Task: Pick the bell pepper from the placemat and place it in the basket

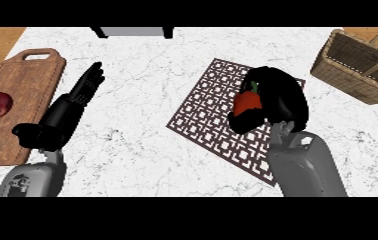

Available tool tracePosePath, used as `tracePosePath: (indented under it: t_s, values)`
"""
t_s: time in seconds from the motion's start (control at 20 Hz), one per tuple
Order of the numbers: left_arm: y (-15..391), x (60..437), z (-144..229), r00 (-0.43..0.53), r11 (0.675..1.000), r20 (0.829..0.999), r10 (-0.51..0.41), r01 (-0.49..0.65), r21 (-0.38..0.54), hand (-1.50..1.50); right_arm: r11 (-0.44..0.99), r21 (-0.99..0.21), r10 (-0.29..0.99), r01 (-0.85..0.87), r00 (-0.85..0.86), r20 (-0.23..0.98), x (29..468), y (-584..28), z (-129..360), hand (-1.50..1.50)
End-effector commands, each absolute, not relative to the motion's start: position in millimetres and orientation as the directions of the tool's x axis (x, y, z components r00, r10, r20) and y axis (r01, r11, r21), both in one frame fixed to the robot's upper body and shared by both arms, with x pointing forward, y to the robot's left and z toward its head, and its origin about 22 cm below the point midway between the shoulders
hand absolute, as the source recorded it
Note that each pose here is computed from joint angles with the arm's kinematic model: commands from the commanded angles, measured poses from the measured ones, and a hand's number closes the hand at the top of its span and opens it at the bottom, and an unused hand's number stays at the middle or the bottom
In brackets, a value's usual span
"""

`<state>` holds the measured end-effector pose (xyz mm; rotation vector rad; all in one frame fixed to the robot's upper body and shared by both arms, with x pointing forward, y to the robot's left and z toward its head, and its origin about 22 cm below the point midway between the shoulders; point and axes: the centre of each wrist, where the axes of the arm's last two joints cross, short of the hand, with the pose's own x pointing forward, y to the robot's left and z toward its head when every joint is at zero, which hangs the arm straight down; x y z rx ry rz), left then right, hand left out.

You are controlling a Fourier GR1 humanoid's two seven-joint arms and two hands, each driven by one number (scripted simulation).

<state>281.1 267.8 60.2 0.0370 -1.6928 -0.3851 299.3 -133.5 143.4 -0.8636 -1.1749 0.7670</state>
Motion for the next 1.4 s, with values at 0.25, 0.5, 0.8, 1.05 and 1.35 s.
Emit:
tracePosePath:
  t_s: [0.25, 0.5, 0.8, 1.05, 1.35]
  values:
    - [268, 272, 48, -0.143, 0.95, 0.962, -0.234, 0.178, 0.258, 0.0, 0.726, -0.608, 0.654, 0.322, -0.046, 0.755, 255, -134, 238, 1.5]
    - [264, 269, 58, -0.15, 0.947, 0.962, -0.227, 0.195, 0.254, 0.0, 0.731, -0.556, 0.607, 0.396, -0.005, 0.795, 235, -120, 277, 1.5]
    - [272, 276, 53, -0.158, 0.943, 0.956, -0.248, 0.188, 0.276, 0.0, 0.639, -0.608, 0.654, 0.471, 0.085, 0.752, 261, -143, 313, 1.5]
    - [257, 281, 58, -0.163, 0.94, 0.951, -0.263, 0.179, 0.291, 0.0, 0.584, -0.629, 0.677, 0.513, 0.12, 0.726, 275, -153, 343, 1.5]
    - [269, 282, 57, -0.162, 0.943, 0.955, -0.247, 0.187, 0.276, 0.0, 0.515, -0.611, 0.665, 0.601, 0.17, 0.727, 317, -188, 350, 1.5]
